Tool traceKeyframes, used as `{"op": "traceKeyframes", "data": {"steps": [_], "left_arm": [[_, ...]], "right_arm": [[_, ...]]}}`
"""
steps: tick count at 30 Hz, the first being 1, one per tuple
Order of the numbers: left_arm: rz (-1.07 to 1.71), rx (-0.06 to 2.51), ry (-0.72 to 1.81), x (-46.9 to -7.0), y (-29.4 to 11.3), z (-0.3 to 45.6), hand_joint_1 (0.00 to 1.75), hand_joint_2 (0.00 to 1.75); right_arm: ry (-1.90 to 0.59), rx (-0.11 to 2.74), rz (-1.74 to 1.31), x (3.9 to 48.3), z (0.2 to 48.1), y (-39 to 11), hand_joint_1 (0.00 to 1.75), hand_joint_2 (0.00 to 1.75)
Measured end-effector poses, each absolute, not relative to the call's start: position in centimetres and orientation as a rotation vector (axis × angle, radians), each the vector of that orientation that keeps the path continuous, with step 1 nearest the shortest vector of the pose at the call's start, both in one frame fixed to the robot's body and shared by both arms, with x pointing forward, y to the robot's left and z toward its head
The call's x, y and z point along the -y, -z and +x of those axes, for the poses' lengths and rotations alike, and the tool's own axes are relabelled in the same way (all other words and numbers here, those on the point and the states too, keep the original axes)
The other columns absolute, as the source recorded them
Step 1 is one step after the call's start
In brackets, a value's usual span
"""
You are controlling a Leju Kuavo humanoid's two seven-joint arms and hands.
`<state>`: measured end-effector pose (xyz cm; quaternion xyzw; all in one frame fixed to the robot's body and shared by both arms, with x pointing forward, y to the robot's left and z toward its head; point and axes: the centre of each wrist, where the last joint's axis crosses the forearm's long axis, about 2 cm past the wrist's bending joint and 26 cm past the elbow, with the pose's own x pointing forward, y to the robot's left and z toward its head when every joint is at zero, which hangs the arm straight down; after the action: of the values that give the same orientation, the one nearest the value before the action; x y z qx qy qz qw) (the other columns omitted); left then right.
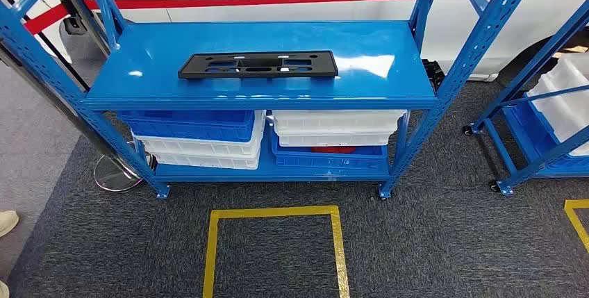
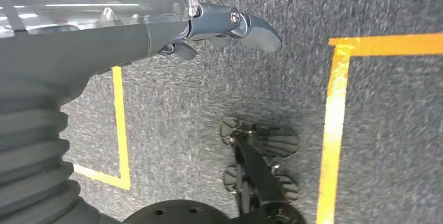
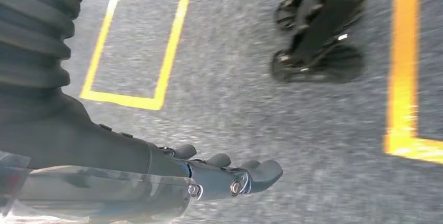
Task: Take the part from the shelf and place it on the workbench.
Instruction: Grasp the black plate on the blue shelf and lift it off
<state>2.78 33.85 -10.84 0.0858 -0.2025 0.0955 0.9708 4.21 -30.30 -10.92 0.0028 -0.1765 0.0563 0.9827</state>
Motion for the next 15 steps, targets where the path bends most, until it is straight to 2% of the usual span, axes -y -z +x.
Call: {"op": "traceKeyframes", "data": {"steps": [15], "left_arm": [[0.201, 0.429, -0.273, -34.3, 10.9, 2.8, 0.00, 0.00]], "right_arm": [[-0.100, 0.947, 0.084, 31.1, 16.0, 6.3, 0.00, 0.00]]}}
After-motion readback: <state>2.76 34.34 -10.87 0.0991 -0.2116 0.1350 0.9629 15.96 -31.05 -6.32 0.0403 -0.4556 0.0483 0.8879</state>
